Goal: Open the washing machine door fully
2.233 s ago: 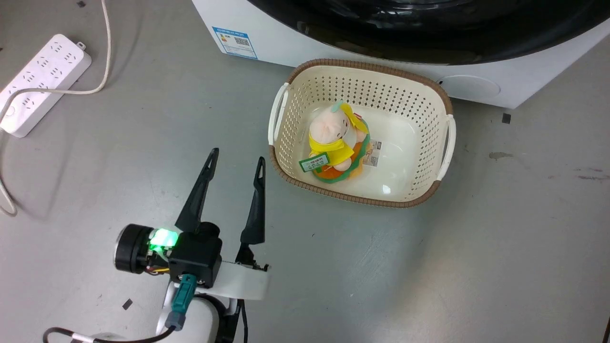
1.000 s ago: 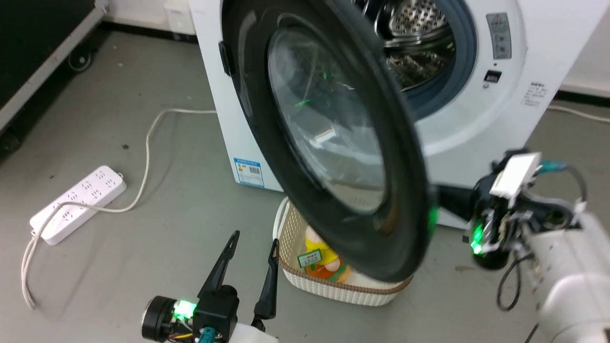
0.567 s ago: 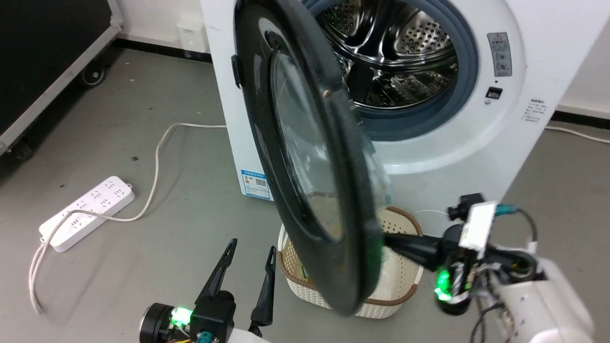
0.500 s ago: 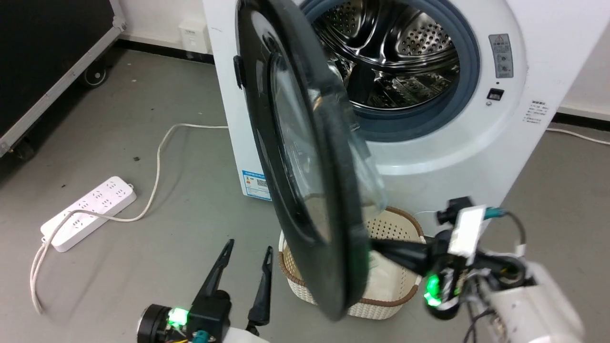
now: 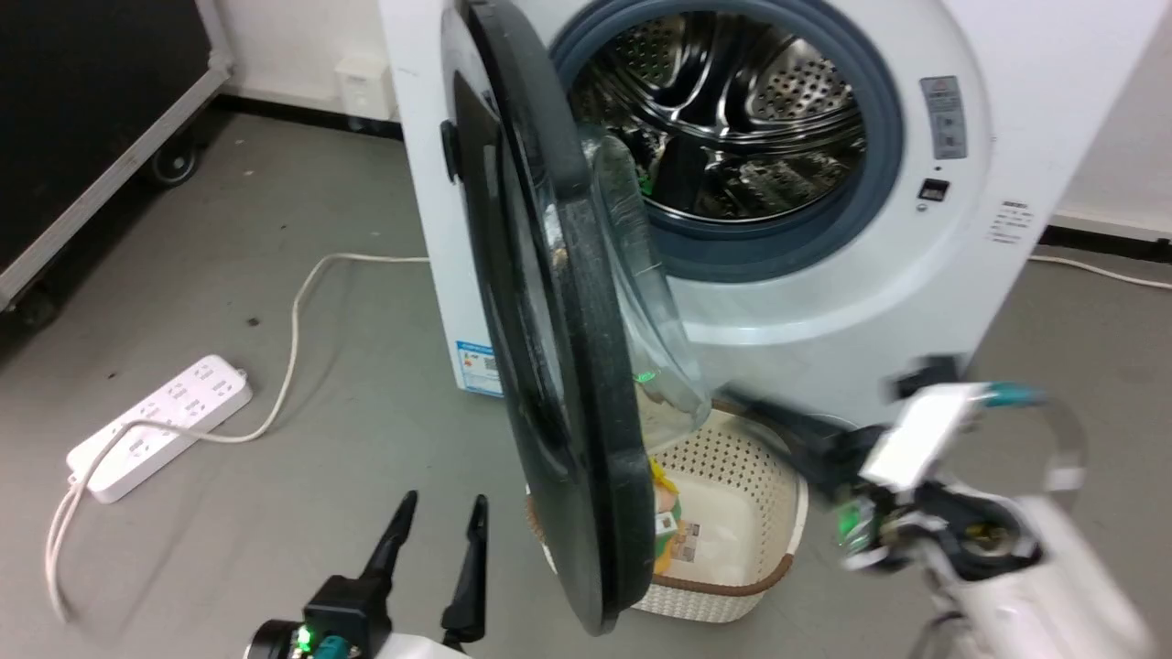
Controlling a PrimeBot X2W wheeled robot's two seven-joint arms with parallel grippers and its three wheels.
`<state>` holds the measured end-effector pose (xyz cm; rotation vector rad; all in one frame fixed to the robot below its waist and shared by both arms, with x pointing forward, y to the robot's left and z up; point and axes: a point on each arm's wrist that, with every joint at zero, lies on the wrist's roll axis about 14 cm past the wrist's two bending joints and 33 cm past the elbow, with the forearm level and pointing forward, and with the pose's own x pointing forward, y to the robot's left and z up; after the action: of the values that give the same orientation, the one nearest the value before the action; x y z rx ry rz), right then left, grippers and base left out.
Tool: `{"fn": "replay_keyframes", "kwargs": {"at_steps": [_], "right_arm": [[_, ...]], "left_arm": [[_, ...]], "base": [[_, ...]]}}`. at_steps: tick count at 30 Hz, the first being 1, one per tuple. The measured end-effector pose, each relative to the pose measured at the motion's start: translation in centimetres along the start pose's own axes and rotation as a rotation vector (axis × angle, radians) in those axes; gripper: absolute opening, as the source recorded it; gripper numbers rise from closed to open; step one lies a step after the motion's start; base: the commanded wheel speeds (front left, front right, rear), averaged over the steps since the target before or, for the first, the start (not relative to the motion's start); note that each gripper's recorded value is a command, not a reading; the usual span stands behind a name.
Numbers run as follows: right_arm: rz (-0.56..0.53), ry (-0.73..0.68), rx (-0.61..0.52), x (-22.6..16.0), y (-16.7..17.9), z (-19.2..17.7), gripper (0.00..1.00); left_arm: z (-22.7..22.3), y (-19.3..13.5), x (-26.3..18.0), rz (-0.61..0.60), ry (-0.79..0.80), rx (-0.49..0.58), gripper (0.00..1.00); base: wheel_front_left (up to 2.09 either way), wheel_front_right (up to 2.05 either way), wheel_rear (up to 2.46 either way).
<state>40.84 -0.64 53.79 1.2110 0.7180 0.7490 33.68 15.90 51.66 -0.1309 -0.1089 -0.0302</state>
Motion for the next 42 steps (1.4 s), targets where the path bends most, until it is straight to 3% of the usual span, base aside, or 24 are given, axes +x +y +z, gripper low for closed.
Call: {"fn": "replay_keyframes", "kwargs": {"at_steps": [4, 11, 16, 20, 29, 42], "right_arm": [[-0.043, -0.252, -0.269, -3.8, 1.3, 4.5, 1.0], [-0.198, -0.609, -0.96, -11.6, 3.0, 8.2, 1.0], [-0.3, -0.743, -1.184, -16.3, 1.8, 7.9, 1.0], [-0.405, -0.796, -1.251, -18.9, 0.2, 6.8, 1.0], [-0.544, -0.844, -1.244, -20.5, -2.2, 3.1, 1.0], [-0.58, -0.825, -1.209, -19.9, -3.5, 1.4, 1.0]], "left_arm": [[-0.2, 0.4, 0.3, 0.004, 0.006, -0.018, 1.0], [-0.2, 0.1, 0.9, -0.02, 0.003, -0.031, 1.0], [0.3, -0.5, 1.2, -0.048, -0.012, -0.023, 1.0], [0.2, -0.6, 1.1, -0.054, -0.009, -0.009, 1.0], [-0.3, -1.5, 0.7, -0.096, 0.006, 0.019, 1.0], [-1.6, -1.3, -0.6, -0.109, 0.049, 0.044, 1.0]], "base": [[0.0, 0.0, 0.0], [0.0, 0.0, 0.0], [0.0, 0.0, 0.0], [0.0, 0.0, 0.0], [0.0, 0.0, 0.0], [0.0, 0.0, 0.0]]}}
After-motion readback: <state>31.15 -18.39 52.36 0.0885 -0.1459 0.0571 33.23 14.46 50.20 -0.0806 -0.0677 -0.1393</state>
